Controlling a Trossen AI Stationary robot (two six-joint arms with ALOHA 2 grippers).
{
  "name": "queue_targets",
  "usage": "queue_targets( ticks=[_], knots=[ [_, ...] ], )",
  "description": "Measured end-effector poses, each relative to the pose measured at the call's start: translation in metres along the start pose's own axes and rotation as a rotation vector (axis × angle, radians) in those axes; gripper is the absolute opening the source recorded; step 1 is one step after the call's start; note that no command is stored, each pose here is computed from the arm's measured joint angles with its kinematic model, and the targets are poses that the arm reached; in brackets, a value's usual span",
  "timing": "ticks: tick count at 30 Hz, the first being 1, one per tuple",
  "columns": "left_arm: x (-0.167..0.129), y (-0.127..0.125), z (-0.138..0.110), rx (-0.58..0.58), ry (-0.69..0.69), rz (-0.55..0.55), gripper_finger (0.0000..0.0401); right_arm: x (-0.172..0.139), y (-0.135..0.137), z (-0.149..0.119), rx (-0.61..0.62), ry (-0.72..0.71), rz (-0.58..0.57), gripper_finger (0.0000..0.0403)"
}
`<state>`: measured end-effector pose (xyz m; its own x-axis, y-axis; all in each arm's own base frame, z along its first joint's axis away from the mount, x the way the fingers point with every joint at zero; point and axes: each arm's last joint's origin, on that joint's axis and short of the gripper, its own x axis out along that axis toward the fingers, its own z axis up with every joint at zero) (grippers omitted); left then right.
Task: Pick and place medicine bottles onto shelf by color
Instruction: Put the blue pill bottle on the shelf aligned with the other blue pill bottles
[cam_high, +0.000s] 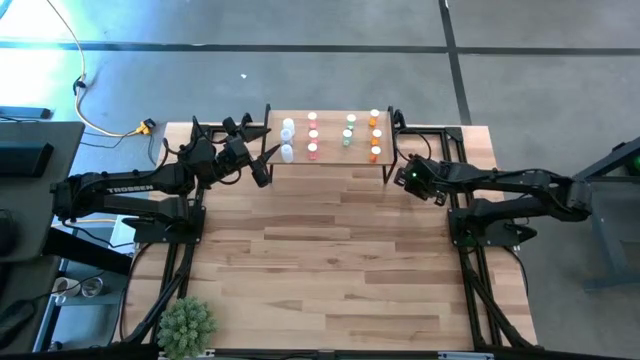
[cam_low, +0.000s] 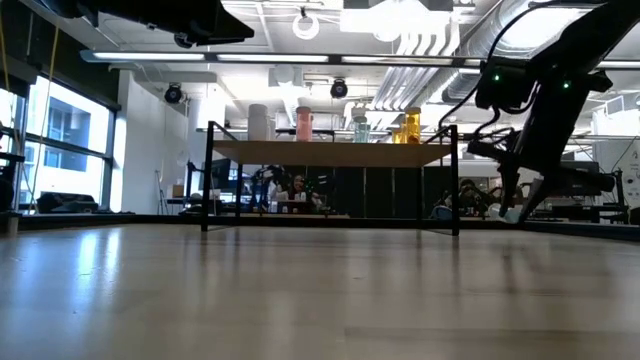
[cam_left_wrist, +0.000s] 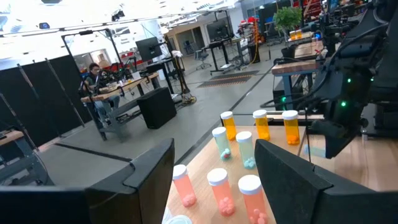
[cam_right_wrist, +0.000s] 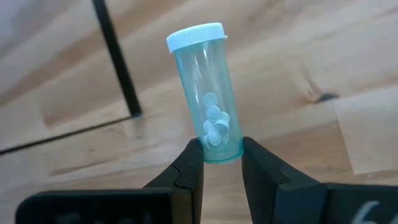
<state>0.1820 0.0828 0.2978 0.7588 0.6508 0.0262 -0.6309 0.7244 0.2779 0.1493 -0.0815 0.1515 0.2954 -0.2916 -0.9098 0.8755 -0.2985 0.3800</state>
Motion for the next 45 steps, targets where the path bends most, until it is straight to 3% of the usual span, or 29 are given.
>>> queue_targets(
  ticks=[9, 22, 33, 45],
  knots=[
    [0.0, 0.0, 0.0, 0.0, -0.001, -0.003, 0.0211, -0.024, 0.008, 0.007, -0.035, -0.113, 0.112, 0.0066],
    [0.0, -0.001, -0.001, -0.001, 0.007, -0.036, 0.0211, -0.059, 0.023, 0.017, -0.101, -0.274, 0.188, 0.0066],
    [-0.001, -0.007, -0.003, -0.13, 0.004, -0.221, 0.0211, -0.101, 0.051, 0.028, -0.242, -0.409, 0.28, 0.0066],
    [-0.001, -0.009, -0.003, -0.22, 0.005, -0.262, 0.0211, -0.146, 0.075, 0.037, -0.406, -0.495, 0.407, 0.0067]
  ],
)
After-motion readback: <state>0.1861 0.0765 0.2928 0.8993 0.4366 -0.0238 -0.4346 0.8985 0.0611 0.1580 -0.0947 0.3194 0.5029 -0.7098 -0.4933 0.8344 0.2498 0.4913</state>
